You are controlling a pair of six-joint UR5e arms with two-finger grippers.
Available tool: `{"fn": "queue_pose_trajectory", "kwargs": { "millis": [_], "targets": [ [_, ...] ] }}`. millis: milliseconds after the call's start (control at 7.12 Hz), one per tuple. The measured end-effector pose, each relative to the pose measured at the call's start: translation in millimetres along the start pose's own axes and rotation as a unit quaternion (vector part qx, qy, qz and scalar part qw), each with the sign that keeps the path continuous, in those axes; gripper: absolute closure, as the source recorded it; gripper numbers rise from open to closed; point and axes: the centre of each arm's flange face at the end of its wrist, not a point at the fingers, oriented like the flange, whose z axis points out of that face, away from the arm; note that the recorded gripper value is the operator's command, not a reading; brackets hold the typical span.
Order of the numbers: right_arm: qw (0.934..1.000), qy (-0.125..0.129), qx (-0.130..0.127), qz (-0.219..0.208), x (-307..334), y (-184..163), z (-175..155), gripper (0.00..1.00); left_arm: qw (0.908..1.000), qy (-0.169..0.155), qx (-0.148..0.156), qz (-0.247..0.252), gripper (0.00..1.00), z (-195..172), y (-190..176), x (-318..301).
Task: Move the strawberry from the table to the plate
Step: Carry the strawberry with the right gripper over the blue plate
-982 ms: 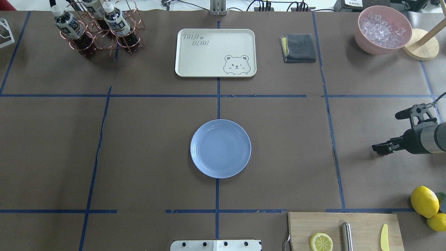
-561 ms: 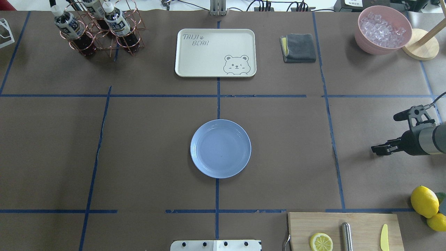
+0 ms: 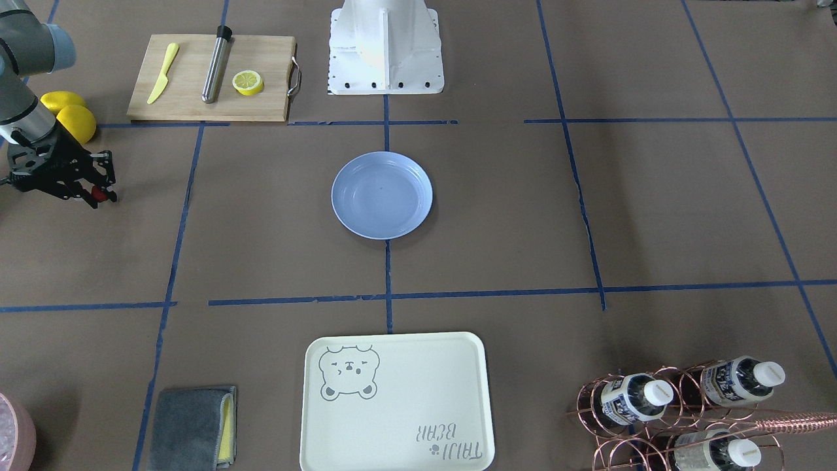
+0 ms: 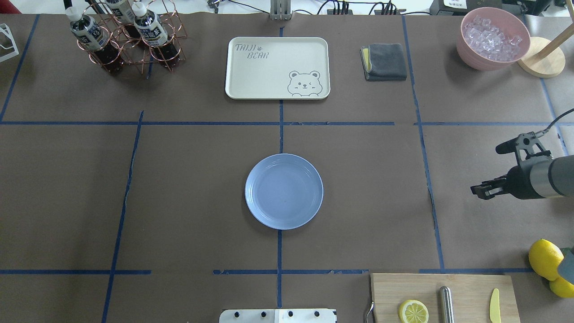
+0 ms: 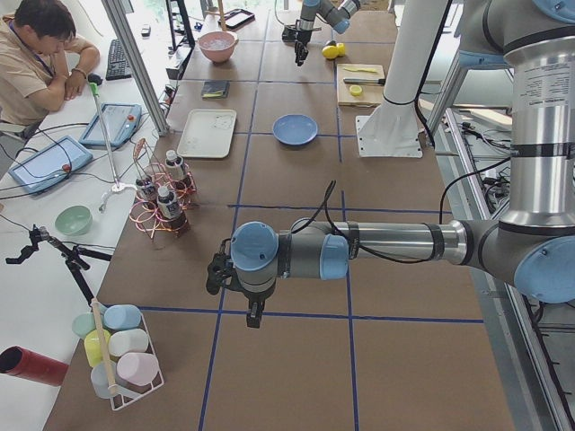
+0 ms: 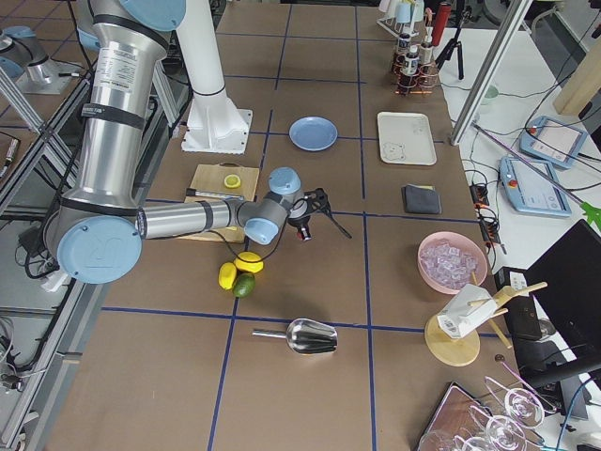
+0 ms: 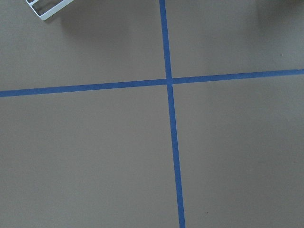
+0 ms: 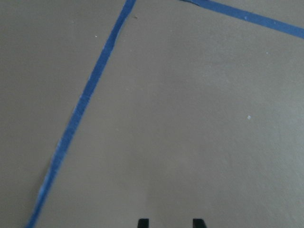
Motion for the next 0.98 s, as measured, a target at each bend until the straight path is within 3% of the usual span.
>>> {"fn": "queue_pose_trajectory", "kwargs": {
  "millis": [281, 561, 842, 982],
  "targets": [
    [0.9995, 0.002, -0.008, 0.032, -109.2, -101.6, -9.9, 1.0, 1.0, 0.0, 0.001, 0.002, 0.0, -0.9, -0.6, 1.3],
    [0.9969, 0.011, -0.019, 0.075, -253.7, -171.0, -11.2, 1.0, 1.0, -0.001, 0.004, 0.005, 0.0, -3.8, -2.8, 4.4],
    [0.9931, 0.03, -0.011, 0.113, -380.3, -198.6, 22.5, 1.0, 1.0, -0.001, 0.005, 0.006, 0.0, -4.8, -4.2, 5.5],
    [0.9918, 0.044, -0.008, 0.12, -422.6, -192.1, 44.8, 1.0, 1.0, -0.001, 0.005, 0.007, 0.0, -4.9, -4.4, 5.5]
  ]
}}
